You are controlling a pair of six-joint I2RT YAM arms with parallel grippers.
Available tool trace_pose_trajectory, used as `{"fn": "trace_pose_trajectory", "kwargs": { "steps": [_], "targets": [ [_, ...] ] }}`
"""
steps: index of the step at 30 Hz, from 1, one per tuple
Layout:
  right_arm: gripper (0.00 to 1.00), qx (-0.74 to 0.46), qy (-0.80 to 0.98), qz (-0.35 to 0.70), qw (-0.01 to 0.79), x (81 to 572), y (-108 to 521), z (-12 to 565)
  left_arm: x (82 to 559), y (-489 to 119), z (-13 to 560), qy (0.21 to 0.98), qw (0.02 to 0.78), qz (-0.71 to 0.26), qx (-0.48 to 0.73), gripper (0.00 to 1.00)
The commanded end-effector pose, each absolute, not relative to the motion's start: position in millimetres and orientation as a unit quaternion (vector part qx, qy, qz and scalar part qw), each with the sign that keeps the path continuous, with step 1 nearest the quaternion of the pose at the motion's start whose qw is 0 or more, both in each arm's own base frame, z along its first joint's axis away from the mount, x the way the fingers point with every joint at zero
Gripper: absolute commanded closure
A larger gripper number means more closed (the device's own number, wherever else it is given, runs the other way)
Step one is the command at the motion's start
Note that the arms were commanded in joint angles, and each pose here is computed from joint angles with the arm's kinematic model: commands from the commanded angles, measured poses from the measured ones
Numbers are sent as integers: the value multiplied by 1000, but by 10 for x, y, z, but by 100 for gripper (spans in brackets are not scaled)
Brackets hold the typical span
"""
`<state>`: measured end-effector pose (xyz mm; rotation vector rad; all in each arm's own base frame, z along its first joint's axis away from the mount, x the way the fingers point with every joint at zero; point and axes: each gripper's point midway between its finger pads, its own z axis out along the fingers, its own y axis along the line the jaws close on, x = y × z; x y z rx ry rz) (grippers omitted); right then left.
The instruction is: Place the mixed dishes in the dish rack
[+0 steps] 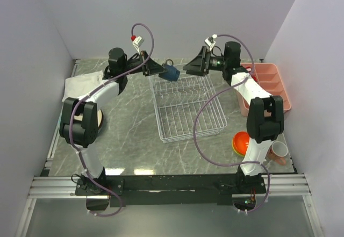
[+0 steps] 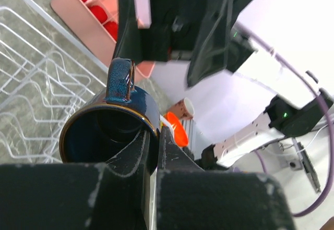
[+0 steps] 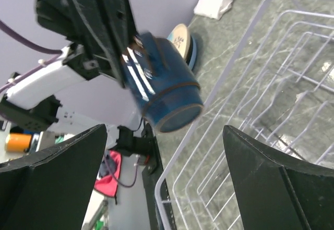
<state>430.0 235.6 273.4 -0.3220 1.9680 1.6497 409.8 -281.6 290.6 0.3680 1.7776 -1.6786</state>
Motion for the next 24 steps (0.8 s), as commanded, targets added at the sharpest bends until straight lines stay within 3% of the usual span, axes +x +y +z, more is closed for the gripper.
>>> {"fn": "trace_pose_trajectory", "kwargs": {
  "steps": [1, 15, 24],
  "targets": [
    [0, -104, 725, 618, 287, 4357, 2462, 2622, 4211, -2833, 3373, 639, 374, -655, 151, 99],
    [1, -145, 680, 662, 280, 4256, 2812, 2802, 4249, -2959, 3303, 638, 343, -676, 133, 99],
    [11, -138, 682, 665, 272, 4246, 2827, 2753, 4259, -2962, 3244, 639, 331, -682, 125, 99]
  ]
}}
